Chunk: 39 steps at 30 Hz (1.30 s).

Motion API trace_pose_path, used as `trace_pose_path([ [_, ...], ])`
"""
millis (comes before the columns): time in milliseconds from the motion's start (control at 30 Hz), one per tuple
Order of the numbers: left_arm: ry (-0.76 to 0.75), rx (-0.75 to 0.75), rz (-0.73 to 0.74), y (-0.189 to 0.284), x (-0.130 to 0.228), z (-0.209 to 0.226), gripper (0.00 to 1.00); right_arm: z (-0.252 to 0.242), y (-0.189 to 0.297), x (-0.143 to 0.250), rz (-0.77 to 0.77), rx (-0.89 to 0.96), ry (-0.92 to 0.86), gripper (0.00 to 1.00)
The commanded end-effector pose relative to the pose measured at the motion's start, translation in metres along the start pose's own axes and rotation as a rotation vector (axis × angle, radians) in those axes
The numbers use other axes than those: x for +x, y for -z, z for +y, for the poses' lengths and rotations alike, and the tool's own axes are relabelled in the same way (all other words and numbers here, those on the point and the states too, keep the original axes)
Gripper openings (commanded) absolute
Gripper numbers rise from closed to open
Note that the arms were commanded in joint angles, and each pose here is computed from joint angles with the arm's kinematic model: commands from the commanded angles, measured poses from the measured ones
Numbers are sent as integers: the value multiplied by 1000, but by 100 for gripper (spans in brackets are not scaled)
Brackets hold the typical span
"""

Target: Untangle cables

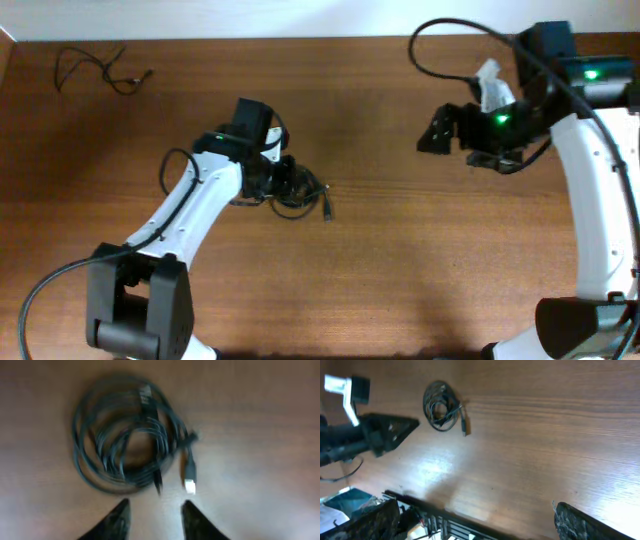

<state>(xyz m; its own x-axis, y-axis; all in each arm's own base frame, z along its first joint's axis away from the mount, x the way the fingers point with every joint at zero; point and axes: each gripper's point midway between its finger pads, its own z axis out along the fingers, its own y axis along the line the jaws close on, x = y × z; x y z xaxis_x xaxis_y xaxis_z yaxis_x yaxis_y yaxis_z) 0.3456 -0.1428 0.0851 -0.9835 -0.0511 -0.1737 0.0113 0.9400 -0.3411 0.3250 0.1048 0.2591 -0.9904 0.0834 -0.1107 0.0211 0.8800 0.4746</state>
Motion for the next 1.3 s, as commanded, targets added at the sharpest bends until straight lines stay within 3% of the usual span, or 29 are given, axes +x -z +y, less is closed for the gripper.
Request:
trace_pose_path([
  [0,58,-133,-72,-15,-11,7,35,18,-7,11,28,-5,23,98],
  [167,53,-233,-66,-34,-10,21,39,31,-15,18,48,3,75,98],
  [233,54,-308,-65,-40,-11,36,47,33,-16,20,52,2,82,98],
  [433,54,-311,-41,-53,-8,40,35,34,-16,17,41,-1,87,98],
  [567,55,-299,-22,-60,-6,39,0,34,-16,16,37,-2,89,98],
  [667,56,-292,-18,-51,-9,33,0,34,-16,15,35,2,90,99],
  [733,53,-284,-34,-21,-20,20,0,29,-16,14,28,31,90,98],
  [767,35,-252,-52,-2,-27,8,0,27,-17,13,28,38,89,98],
  [900,-156,139,-177,88,-48,-88,0,26,-22,10,35,40,66,99],
  [1067,-220,322,-240,140,-39,-126,0,35,-33,2,35,9,42,99],
  [1267,-233,544,-205,162,-29,-162,0,63,-39,-7,-7,-67,48,98],
])
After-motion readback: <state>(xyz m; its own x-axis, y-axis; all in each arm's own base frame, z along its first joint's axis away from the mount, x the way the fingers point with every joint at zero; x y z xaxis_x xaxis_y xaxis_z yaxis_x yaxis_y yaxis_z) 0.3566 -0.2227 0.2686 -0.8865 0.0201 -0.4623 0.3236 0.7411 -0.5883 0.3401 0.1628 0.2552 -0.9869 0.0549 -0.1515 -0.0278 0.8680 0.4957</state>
